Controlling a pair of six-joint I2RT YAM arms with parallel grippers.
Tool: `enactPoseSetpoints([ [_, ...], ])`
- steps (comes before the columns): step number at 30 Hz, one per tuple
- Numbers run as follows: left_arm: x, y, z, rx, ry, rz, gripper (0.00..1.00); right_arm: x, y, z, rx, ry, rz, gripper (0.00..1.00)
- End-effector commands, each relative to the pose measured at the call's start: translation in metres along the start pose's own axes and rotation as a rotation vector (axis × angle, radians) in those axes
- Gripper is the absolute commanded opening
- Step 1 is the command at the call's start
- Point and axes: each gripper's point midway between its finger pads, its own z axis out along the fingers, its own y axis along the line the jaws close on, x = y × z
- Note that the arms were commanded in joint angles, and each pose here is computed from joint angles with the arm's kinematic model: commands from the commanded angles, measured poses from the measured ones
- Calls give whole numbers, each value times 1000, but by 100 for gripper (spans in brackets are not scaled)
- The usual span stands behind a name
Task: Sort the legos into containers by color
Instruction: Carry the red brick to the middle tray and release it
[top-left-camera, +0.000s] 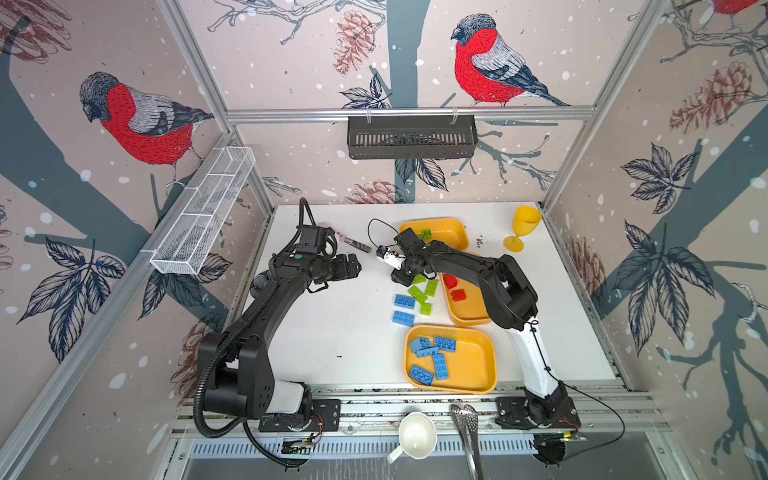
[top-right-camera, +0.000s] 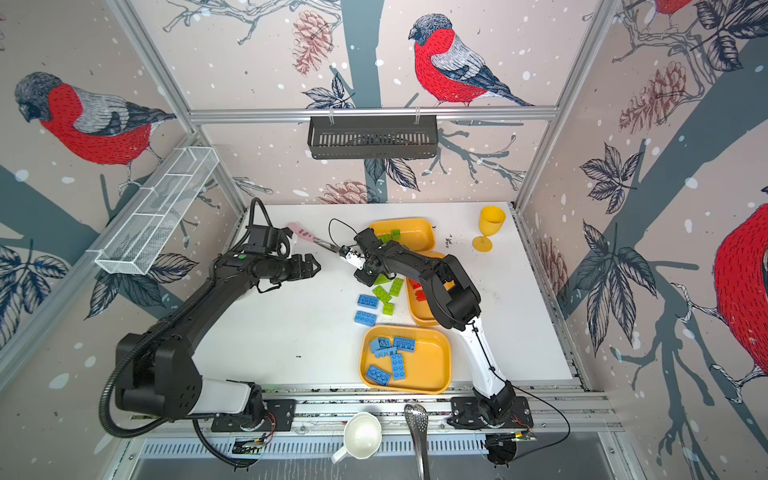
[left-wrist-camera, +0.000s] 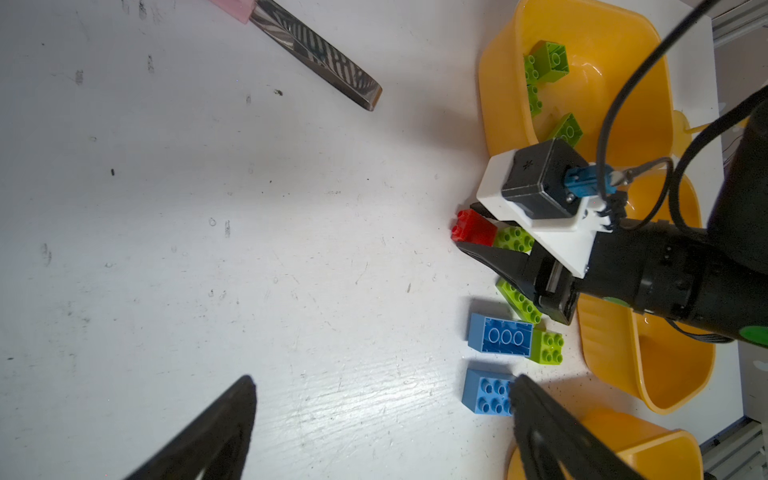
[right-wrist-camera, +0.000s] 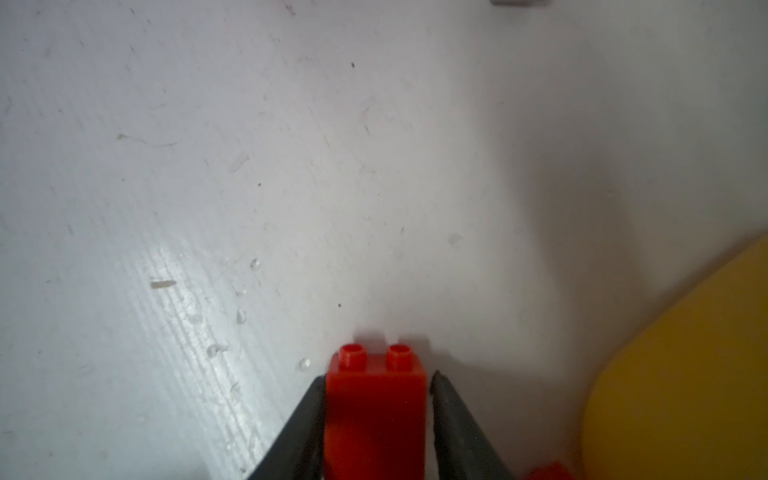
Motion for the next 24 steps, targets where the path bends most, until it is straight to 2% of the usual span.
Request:
enactPoseSetpoints([
  [1, -3, -3, -2, 18, -13, 11, 95, 3, 3, -5, -14, 20, 21, 34],
  [6, -4, -7, 0, 39, -8, 11, 95, -18, 2, -37, 3, -46, 30, 32],
  [11, -10, -16, 0, 91, -16, 12, 95, -30, -4, -98, 30, -152, 92, 32],
  [18, -20, -43, -1, 242, -37, -7, 94, 26, -26, -160, 113, -176, 260, 32],
  [24, -24, -53, 0, 299, -40, -15, 93, 99, -53, -185, 199, -156, 470, 32],
])
